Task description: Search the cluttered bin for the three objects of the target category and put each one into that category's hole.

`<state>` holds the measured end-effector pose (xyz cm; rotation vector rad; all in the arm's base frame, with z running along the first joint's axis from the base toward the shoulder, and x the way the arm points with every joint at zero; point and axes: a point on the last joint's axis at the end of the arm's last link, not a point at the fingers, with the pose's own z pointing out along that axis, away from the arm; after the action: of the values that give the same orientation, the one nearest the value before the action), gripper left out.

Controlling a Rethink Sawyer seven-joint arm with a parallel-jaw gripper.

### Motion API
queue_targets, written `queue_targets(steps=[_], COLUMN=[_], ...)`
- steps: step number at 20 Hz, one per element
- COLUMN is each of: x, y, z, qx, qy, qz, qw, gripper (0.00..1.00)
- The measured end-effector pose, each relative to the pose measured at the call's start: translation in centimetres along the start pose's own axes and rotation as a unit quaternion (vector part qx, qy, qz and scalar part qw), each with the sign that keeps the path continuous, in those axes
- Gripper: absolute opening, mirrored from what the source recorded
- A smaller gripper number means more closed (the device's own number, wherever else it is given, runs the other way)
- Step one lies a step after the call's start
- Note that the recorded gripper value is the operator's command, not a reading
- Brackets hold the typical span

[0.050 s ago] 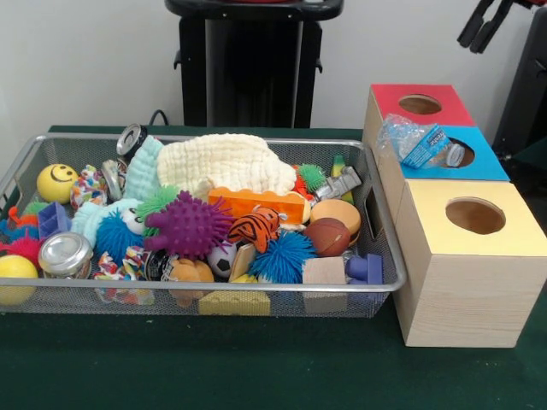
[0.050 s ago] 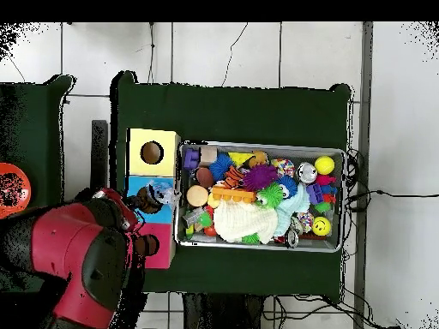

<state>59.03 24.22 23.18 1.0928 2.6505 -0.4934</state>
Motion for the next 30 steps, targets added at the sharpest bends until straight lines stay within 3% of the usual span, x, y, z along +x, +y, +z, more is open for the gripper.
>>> queue_targets(steps=[1, 2, 4, 5, 9, 10, 12, 16, 18, 19, 23, 27, 30], x=[-0.9, -3.6, -5.6, -7.6, -11.2, -13.3, -14.6, -18.1, -18.7, -19.4, -19.7, -18.6, -17.5], y=[-0.2, -0.7, -1.3, -1.9, -3.5, -4.4, -4.7, -5.2, -5.1, -4.9, -4.4, -3.3, -2.7], z=[-0.2, -0.5, -0.7, -0.8, -0.4, 0.0, 0.4, 2.3, 2.9, 4.0, 5.4, 7.6, 8.6], qx=[0.001, -0.001, -0.004, -0.009, -0.02, -0.029, -0.037, -0.075, -0.087, -0.107, -0.133, -0.162, -0.172], qy=[0.002, 0.0, -0.005, -0.01, -0.02, -0.03, -0.037, -0.069, -0.078, -0.093, -0.113, -0.128, -0.128], qz=[0.004, 0.016, 0.026, 0.037, 0.056, 0.066, 0.071, 0.077, 0.077, 0.076, 0.07, 0.052, 0.038], qw=[1.0, 0.9999, 0.9996, 0.9992, 0.998, 0.997, 0.9961, 0.9918, 0.9901, 0.9869, 0.9822, 0.9772, 0.976], gripper=[0.0, 0.0, 0.0, 0.0, 0.0, 0.0, 0.0, 0.0, 0.0, 0.0, 0.0, 0.0, 0.0])
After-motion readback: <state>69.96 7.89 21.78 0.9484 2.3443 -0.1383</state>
